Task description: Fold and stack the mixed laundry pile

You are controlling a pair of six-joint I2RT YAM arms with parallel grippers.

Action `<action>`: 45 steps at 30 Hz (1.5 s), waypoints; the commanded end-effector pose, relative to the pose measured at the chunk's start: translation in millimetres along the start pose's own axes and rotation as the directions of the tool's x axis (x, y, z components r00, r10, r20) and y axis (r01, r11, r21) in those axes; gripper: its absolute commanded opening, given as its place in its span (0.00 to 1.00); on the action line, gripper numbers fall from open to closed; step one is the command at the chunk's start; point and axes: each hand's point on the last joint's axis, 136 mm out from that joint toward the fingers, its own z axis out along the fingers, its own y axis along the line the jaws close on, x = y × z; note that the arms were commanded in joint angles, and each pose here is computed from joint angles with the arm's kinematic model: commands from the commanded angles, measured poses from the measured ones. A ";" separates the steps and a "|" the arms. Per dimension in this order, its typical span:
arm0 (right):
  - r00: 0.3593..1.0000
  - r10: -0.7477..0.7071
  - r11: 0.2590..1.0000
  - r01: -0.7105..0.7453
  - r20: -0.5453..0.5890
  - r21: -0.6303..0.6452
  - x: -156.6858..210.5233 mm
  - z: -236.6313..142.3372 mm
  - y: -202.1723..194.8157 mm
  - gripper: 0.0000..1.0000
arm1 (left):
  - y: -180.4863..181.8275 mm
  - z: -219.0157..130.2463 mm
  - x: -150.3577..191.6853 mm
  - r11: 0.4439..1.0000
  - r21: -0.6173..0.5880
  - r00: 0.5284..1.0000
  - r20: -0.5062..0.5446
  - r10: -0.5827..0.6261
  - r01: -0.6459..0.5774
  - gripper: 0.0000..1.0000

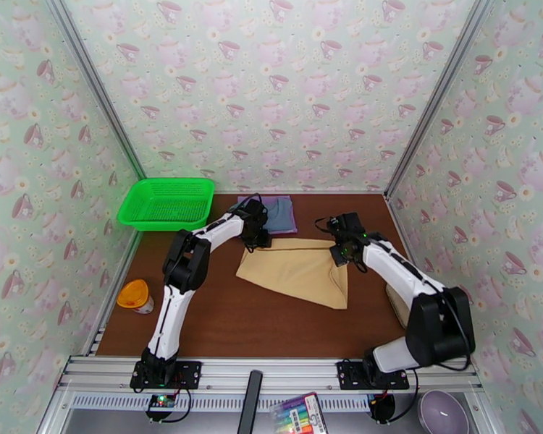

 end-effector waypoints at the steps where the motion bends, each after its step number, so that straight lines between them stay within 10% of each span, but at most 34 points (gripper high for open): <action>1: 0.999 -0.029 0.999 0.028 0.038 0.025 -30.9 16.3 -11.4 0.00 | 19.1 8.1 19.5 0.998 -0.069 0.998 -0.069 -0.001 -0.003 0.27; 11: 0.991 -0.137 0.990 0.136 0.014 0.049 -69.5 74.9 -15.6 0.00 | 17.9 9.1 26.9 0.998 -0.054 0.996 -0.085 0.008 -0.013 0.26; 16: 0.993 -0.109 0.988 0.105 0.035 0.109 -82.7 75.8 -27.5 0.46 | 17.9 7.6 35.2 0.998 -0.053 0.995 -0.098 0.011 -0.016 0.25; 20: 0.992 -0.101 0.991 0.095 0.073 0.090 -90.5 52.9 -28.6 0.57 | 11.9 -5.2 37.7 0.999 -0.041 0.997 -0.078 0.020 -0.024 0.22; 32: 0.969 -0.138 0.936 0.195 0.204 -0.293 -62.3 -15.9 38.2 0.59 | -50.0 -125.8 6.2 0.991 0.028 0.977 0.174 0.125 -0.132 0.45; 45: 0.904 -0.336 0.792 0.424 0.266 -0.439 -50.2 -19.4 79.1 0.56 | -10.1 -87.4 66.2 0.892 -0.024 0.891 0.032 0.452 -0.452 0.49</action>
